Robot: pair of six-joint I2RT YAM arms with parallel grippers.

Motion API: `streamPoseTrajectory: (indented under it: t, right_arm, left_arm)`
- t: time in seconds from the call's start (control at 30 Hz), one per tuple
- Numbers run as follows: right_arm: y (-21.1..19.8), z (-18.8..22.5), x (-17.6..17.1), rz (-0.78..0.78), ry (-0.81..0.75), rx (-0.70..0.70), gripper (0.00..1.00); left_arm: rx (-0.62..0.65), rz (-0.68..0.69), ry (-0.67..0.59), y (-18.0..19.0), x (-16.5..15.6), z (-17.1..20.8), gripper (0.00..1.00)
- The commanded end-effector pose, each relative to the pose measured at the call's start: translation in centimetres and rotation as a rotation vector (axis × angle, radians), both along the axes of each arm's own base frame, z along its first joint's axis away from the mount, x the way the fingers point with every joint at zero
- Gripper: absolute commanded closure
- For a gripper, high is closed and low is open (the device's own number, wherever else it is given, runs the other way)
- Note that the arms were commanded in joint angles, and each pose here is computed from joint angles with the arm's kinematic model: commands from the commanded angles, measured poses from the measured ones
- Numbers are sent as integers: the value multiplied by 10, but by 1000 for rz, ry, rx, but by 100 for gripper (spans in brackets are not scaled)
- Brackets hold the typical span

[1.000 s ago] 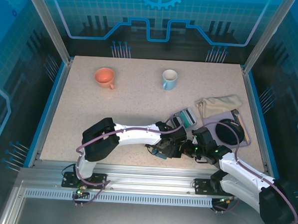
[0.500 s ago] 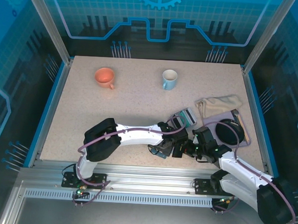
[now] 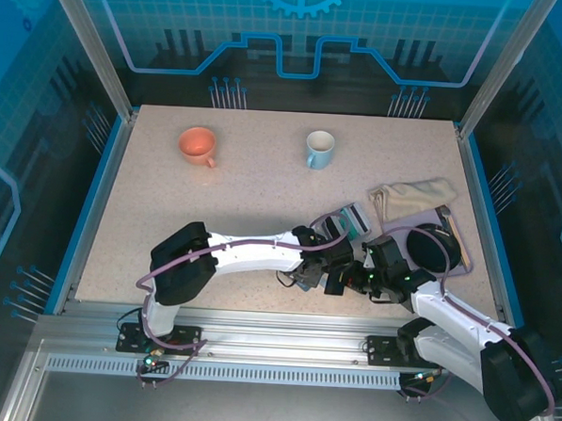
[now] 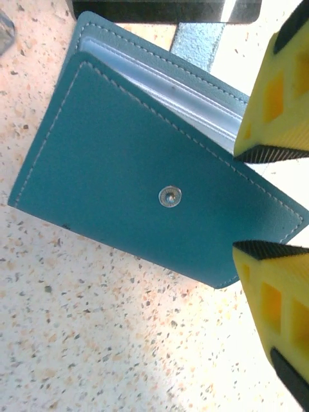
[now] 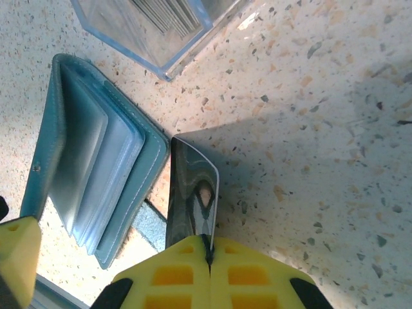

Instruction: Put the credit cards into the card holder

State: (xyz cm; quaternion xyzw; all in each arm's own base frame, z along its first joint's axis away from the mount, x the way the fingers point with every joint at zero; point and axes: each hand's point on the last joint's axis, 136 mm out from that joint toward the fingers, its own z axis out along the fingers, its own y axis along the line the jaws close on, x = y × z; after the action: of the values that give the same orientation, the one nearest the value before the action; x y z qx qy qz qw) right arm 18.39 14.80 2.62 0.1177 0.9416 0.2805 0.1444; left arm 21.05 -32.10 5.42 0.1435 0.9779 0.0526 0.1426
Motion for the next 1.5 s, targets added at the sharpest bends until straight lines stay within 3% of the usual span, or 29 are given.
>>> streamPoseTrajectory:
  t: [0.0, 0.33, 0.57, 0.83, 0.97, 1.07, 1.23, 1.47]
  right_arm:
    - [-18, -15, -9, -21, 59, -82, 99]
    - [-18, -14, -10, -15, 61, -87, 99]
    - [-19, -14, -11, -18, 67, -93, 99]
    - [-21, -12, -11, -26, 62, -93, 99]
    - [-21, -12, -11, -26, 63, -91, 99]
    - [-21, -11, -10, -28, 61, -94, 99]
    - [-18, -4, -4, -10, 37, -90, 99]
    - [-1, 33, 14, 42, -52, -18, 99]
  left_arm:
    - [47, -9, -42, 11, 5, 14, 66]
    - [106, -31, -100, 15, 17, 23, 74]
    - [181, -72, -140, 18, 27, 26, 67]
    - [167, -82, -124, 15, 33, 17, 66]
    - [153, -95, -126, 13, 36, 19, 75]
    - [139, -97, -117, 13, 35, 20, 87]
    - [20, -28, -57, 18, 32, 21, 100]
    - [-329, 204, 78, 34, 24, 29, 100]
